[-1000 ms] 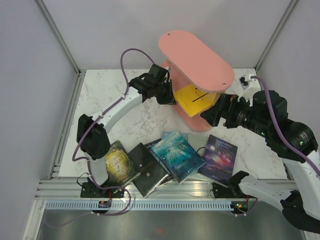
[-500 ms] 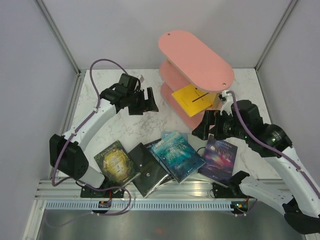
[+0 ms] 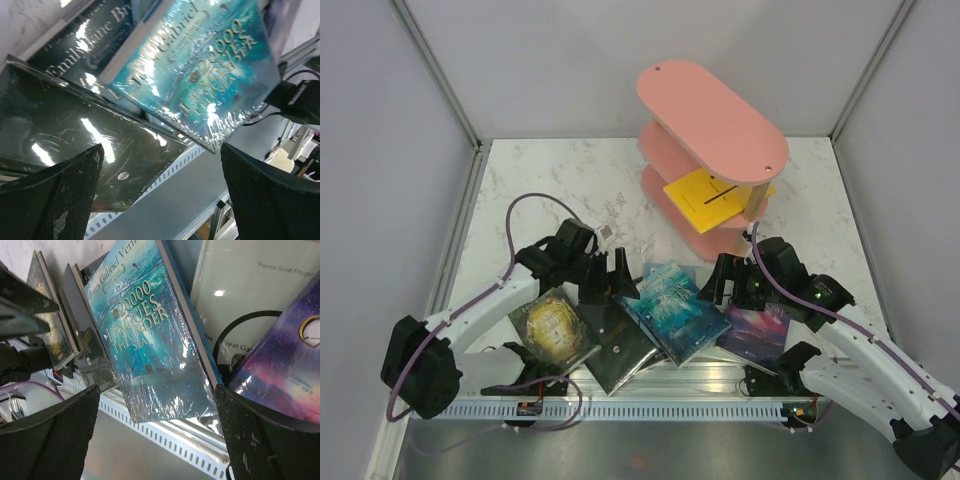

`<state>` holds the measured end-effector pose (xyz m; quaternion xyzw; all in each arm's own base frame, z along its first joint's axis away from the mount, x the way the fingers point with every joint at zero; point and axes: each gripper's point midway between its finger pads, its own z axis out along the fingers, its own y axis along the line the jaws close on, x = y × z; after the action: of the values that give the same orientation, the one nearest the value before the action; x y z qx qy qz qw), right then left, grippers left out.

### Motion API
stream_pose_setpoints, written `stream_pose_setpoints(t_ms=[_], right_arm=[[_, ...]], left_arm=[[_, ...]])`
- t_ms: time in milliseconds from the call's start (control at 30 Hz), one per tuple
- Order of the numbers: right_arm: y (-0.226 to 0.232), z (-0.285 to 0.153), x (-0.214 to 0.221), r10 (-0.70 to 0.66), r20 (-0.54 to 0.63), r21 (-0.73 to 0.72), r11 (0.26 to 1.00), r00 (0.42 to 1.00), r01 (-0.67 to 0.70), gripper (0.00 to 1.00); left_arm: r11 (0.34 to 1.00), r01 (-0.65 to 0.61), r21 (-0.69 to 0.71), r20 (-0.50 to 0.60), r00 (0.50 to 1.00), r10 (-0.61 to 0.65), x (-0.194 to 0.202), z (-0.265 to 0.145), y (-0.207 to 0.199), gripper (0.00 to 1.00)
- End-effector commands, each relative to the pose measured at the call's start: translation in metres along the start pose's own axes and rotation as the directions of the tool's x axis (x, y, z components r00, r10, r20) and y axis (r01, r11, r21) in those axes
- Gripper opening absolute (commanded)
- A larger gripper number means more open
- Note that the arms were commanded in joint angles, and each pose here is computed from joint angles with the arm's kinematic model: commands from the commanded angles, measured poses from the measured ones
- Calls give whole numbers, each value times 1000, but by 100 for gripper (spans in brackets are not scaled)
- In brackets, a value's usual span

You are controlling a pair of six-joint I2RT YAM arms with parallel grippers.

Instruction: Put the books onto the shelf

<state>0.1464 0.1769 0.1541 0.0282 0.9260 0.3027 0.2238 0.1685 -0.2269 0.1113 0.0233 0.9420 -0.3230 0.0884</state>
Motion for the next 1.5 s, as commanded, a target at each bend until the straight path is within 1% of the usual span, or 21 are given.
stream_pose_setpoints(t_ms=[0,100,133,200,267,400,467,533,567,600,633,733,833,867,1067,1133,1233,1267,1367,1433,1467], right_arm=[[10,14,-23,44,113,-54,998,993,-38,98],[0,30,-19,67,109,-40,997,992,-63,98],[-2,33,-17,72,104,-36,997,992,-69,98],[-11,42,-13,77,96,-14,997,992,-76,98],[-18,47,-9,80,88,1,997,993,-80,98],[-39,64,15,89,33,31,995,995,-90,98],[-48,73,38,123,-35,15,992,992,-123,97],[-43,78,47,145,-55,-54,988,988,-148,96],[-43,79,63,186,-102,-90,977,977,-196,95],[-35,78,61,188,-91,-142,970,978,-199,93],[-34,77,63,198,-93,-164,963,976,-211,92],[-18,61,62,215,-72,-281,933,974,-226,89],[-4,51,68,248,-107,-379,885,963,-270,87],[-3,50,69,254,-112,-395,876,961,-278,83],[12,32,74,255,-155,-480,825,954,-298,65],[18,27,75,247,-167,-506,809,954,-298,63],[19,24,73,250,-161,-504,811,955,-297,47],[19,23,72,254,-157,-500,813,954,-298,36],[24,19,66,269,-144,-515,801,952,-305,20],[29,14,62,275,-134,-535,789,952,-303,12],[33,10,59,273,-128,-547,783,953,-298,0]], left_arm=[[992,49,117,62,996,-57,4,-9,-26,100],[984,86,158,52,994,-96,19,-2,-28,100],[980,130,151,33,990,-136,27,5,-21,99],[978,122,172,37,991,-130,33,15,-26,99],[973,168,159,14,985,-172,43,26,-19,98],[971,180,159,6,983,-183,52,43,-16,98],[963,214,161,-14,977,-215,59,51,-11,98],[940,235,248,-7,971,-241,56,58,-18,98],[929,252,270,-29,967,-253,58,62,-20,99],[921,273,278,-45,961,-271,65,66,-14,99],[903,269,334,-38,961,-272,60,65,-24,99],[901,272,338,-54,961,-270,65,71,-19,99],[886,287,364,-56,956,-287,67,73,-17,99],[870,264,417,-40,961,-272,61,69,-26,98],[839,260,478,-76,964,-255,57,74,-41,98],[820,248,516,-71,966,-247,54,71,-48,98],[796,235,557,-73,969,-236,51,65,-58,97],[793,232,564,-75,970,-231,51,64,-60,97],[779,214,590,-76,975,-210,52,57,-66,97],[771,202,604,-76,977,-197,52,53,-70,96],[765,190,616,-75,980,-183,52,49,-73,96]])
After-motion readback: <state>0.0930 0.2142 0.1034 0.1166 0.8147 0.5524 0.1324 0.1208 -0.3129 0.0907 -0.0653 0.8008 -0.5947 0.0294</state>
